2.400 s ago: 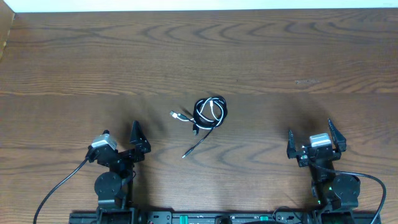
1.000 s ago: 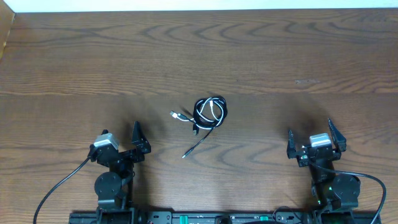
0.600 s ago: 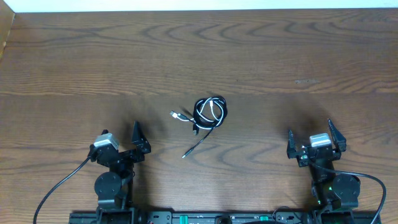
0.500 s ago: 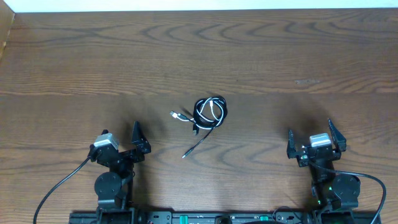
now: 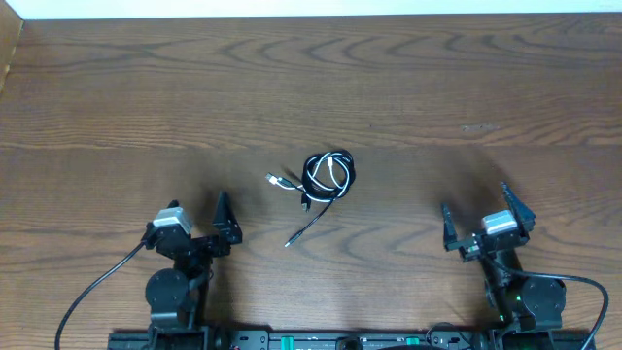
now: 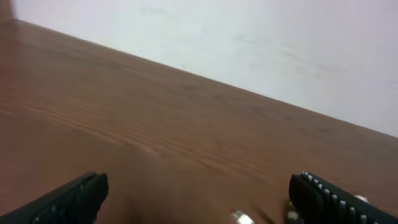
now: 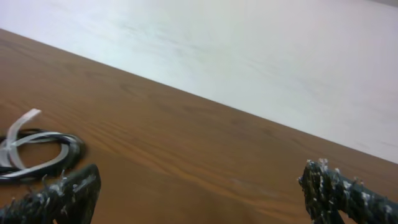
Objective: Untangle cables
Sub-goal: 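Raise both grippers and move them toward the cable bundle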
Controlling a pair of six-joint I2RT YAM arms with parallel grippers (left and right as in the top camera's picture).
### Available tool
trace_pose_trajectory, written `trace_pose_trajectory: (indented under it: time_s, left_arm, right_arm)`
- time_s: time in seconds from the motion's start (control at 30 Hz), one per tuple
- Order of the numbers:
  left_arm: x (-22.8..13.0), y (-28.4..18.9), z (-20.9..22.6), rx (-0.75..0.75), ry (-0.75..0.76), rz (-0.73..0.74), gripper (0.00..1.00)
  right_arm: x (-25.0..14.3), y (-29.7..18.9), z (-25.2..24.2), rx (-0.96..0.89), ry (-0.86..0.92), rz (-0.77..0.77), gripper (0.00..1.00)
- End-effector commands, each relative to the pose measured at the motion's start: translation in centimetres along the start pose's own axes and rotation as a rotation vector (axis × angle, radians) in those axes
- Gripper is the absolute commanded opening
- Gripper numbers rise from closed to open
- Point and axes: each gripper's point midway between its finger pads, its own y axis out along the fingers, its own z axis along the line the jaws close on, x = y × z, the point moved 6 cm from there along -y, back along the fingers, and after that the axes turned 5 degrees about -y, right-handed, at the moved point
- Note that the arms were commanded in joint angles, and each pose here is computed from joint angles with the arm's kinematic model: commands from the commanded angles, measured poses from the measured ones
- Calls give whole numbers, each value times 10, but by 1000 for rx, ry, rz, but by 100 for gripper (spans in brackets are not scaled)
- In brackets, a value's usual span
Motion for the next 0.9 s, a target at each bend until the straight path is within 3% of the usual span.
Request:
trace_pose_trajectory:
  time_s: [0.0, 0.2, 0.33, 0.57, 0.87]
  left_arm:
    - [47, -18, -29, -119, 19, -84, 98]
    - [100, -43, -52, -137, 45, -136, 98]
    - [123, -42, -62, -117, 50, -85, 98]
    - [147, -14, -80, -111, 40, 176, 98]
    - [140, 35, -88, -69, 22, 607, 98]
  right_arm:
    - [22, -4, 3, 63, 106, -65, 99]
    - [65, -15, -7, 58, 133, -112, 99]
    - [102, -19, -17, 62, 137, -94, 99]
    - [148, -1, -34, 102, 186, 93, 99]
    - [171, 47, -48, 229, 243, 451, 99]
